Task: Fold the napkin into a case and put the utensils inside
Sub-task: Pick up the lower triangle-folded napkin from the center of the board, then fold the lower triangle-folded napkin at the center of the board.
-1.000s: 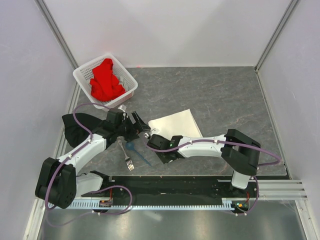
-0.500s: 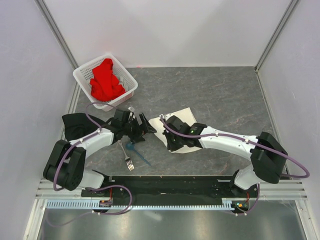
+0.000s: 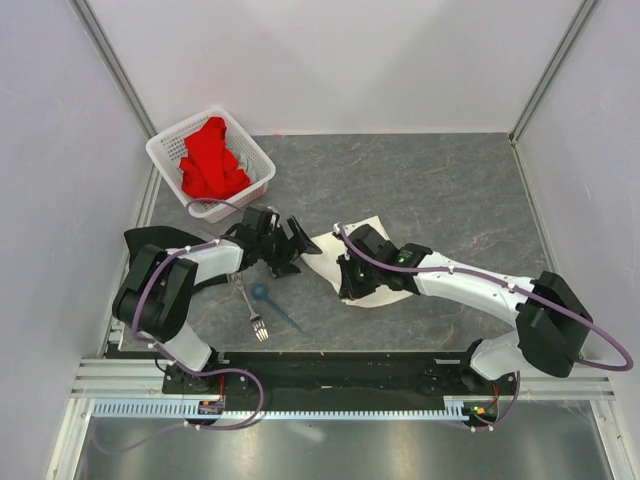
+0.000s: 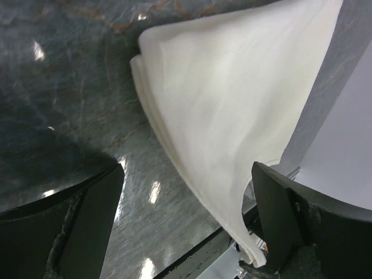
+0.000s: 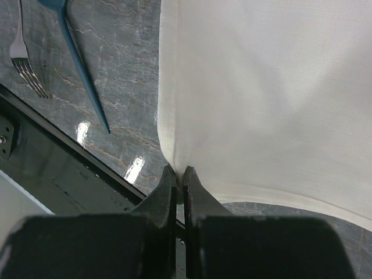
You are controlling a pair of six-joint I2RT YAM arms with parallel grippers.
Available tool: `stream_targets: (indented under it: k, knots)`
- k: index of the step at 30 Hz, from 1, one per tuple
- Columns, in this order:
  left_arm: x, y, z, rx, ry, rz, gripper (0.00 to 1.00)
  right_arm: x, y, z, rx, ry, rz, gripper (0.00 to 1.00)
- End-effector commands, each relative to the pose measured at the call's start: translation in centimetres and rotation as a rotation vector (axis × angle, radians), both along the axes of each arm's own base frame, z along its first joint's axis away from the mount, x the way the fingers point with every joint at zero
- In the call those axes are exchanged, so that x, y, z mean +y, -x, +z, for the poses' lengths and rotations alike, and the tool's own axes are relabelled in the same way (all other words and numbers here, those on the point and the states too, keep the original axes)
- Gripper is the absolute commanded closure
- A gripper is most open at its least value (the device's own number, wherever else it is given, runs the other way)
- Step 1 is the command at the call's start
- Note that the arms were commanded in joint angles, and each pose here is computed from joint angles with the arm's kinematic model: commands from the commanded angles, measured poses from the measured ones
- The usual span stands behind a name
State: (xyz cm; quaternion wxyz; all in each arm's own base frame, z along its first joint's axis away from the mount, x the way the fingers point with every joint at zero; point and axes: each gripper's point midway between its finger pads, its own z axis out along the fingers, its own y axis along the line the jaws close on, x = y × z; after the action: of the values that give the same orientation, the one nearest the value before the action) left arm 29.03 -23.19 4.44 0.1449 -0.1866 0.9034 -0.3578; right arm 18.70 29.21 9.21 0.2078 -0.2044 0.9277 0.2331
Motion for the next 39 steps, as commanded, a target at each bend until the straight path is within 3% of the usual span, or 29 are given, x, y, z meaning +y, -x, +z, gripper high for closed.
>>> stream_targets:
  k: [1,6,9,15,17,19,22,26,36,39]
  knots:
    - [-1.1,-2.8,0.8,-0.044,0.020,0.030,0.04,0.6,0.3,0.7,-0.004,-0.072,0.027,1.00]
    - [-1.2,-4.2,-0.2,-0.051,-0.007,0.034,0.13,0.8,0.5,0.8,-0.002,-0.098,0.043,1.00]
    - [-0.5,-4.4,-0.5,-0.072,-0.057,0.042,0.26,1.0,0.6,1.5,-0.007,-0.125,0.057,1.00]
    - [2.1,-4.3,1.3,-0.158,-0.196,0.052,0.68,1.8,1.8,1.3,0.025,-0.189,0.131,1.00]
    - [3.6,-4.0,1.7,-0.169,-0.273,0.063,0.75,1.9,2.7,0.4,0.065,-0.206,0.143,1.00]
    - [5.0,-3.9,3.1,-0.214,-0.340,0.075,0.91,2.3,3.7,0.1,0.098,-0.254,0.173,1.00]
    - [6.4,-2.9,4.1,-0.232,-0.391,0.080,0.98,3.1,4.9,0.1,0.140,-0.329,0.200,1.00]
    - [7.0,-2.3,4.6,-0.239,-0.457,0.104,0.98,3.9,6.2,0.1,0.192,-0.415,0.214,1.00]
    - [1.9,-4.0,4.9,-0.214,-0.731,0.091,0.98,1.4,7.2,-1.6,0.254,-0.446,0.118,1.00]
    - [0.0,-5.1,5.2,-0.204,-0.720,0.105,0.98,-0.1,7.2,-2.6,0.280,-0.453,0.065,1.00]
